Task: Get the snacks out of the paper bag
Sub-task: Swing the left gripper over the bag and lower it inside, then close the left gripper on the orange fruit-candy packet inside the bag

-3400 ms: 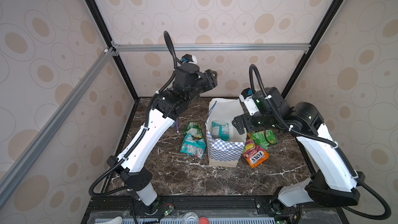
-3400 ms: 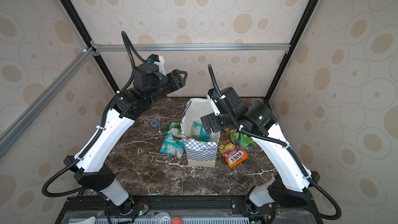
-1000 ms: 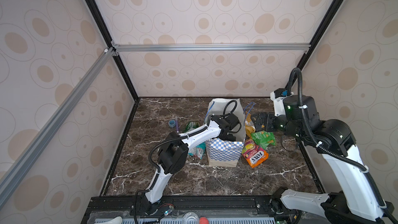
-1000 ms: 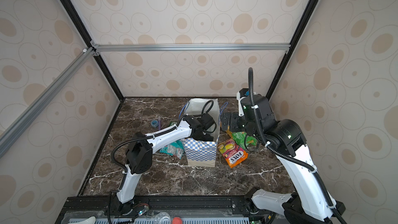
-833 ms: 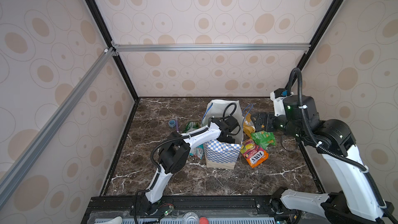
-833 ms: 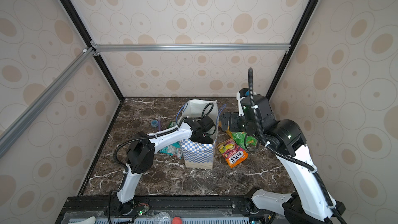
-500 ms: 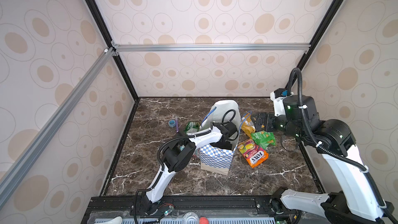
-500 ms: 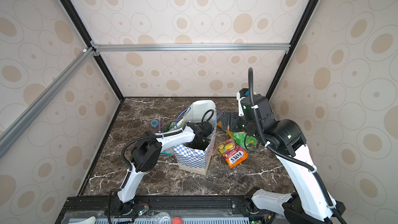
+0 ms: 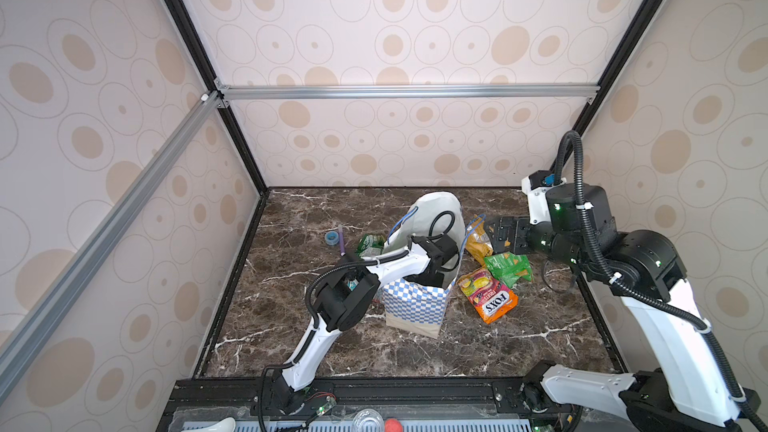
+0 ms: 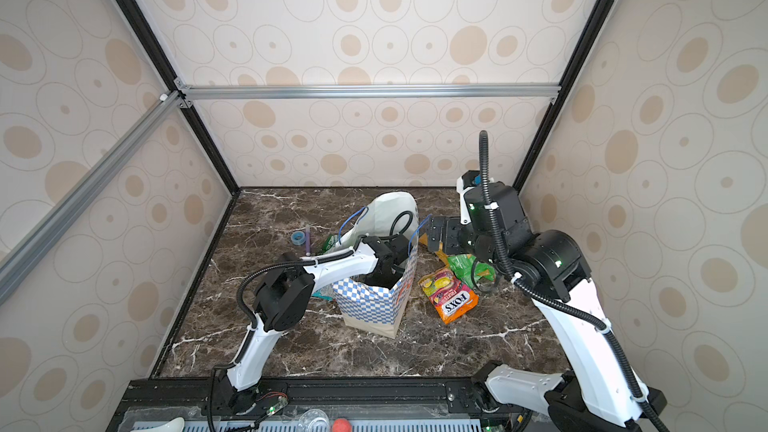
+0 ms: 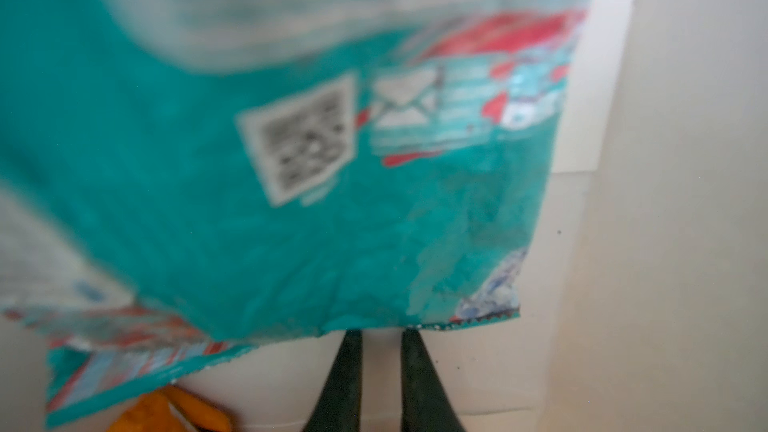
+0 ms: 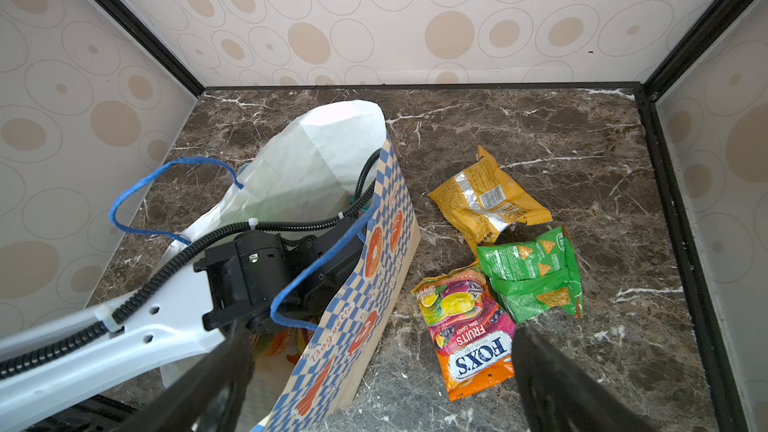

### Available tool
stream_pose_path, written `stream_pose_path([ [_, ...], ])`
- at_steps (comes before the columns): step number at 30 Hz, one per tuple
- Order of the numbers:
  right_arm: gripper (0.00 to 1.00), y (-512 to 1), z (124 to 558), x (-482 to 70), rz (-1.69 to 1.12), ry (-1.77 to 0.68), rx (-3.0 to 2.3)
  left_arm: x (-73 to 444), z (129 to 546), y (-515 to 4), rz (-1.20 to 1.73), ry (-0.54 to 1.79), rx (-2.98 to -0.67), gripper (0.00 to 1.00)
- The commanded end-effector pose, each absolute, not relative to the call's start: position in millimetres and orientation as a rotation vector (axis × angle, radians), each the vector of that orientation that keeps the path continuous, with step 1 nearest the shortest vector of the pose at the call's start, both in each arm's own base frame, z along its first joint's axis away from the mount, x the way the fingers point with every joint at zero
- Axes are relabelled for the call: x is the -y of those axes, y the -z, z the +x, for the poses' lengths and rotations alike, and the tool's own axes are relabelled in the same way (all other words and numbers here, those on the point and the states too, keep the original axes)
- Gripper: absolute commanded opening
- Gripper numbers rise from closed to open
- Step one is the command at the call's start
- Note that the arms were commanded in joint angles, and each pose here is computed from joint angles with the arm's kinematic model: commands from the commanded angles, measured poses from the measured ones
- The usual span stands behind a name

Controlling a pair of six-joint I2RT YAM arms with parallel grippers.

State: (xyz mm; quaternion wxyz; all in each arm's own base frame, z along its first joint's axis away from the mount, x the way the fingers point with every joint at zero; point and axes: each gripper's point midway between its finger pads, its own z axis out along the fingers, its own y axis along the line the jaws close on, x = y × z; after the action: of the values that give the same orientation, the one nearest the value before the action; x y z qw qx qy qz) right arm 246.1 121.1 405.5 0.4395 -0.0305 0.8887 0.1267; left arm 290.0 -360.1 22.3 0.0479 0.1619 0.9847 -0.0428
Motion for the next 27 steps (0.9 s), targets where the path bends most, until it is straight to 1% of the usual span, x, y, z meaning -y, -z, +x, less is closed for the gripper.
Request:
stream_pose_path([
  [1,1.00,-405.5,244.6,-117.0,-0.051,-0.318,-2.201,354.5,293.2,-21.4,0.520,0.049,-3.011,0.07],
  [3,1.00,-405.6,244.5,-116.6,-0.051,-0.316,-2.200,356.8,297.3,-27.5,0.515,0.053,-2.998,0.00],
  [4,1.00,-405.2,244.4,-116.6,-0.053,-0.315,-2.200,358.0,299.1,-30.4,0.514,0.052,-2.992,0.00],
  [10,1.00,-402.4,244.2,-117.7,-0.056,-0.317,-2.209,363.6,313.9,-54.6,0.473,0.068,-2.943,0.00],
  [15,1.00,-400.9,244.0,-117.8,-0.056,-0.318,-2.213,368.9,330.5,-85.6,0.431,0.074,-2.871,0.00],
  [27,1.00,-401.0,245.3,-118.0,-0.063,-0.312,-2.211,377.8,369.3,-165.4,0.282,0.223,-2.707,0.00],
])
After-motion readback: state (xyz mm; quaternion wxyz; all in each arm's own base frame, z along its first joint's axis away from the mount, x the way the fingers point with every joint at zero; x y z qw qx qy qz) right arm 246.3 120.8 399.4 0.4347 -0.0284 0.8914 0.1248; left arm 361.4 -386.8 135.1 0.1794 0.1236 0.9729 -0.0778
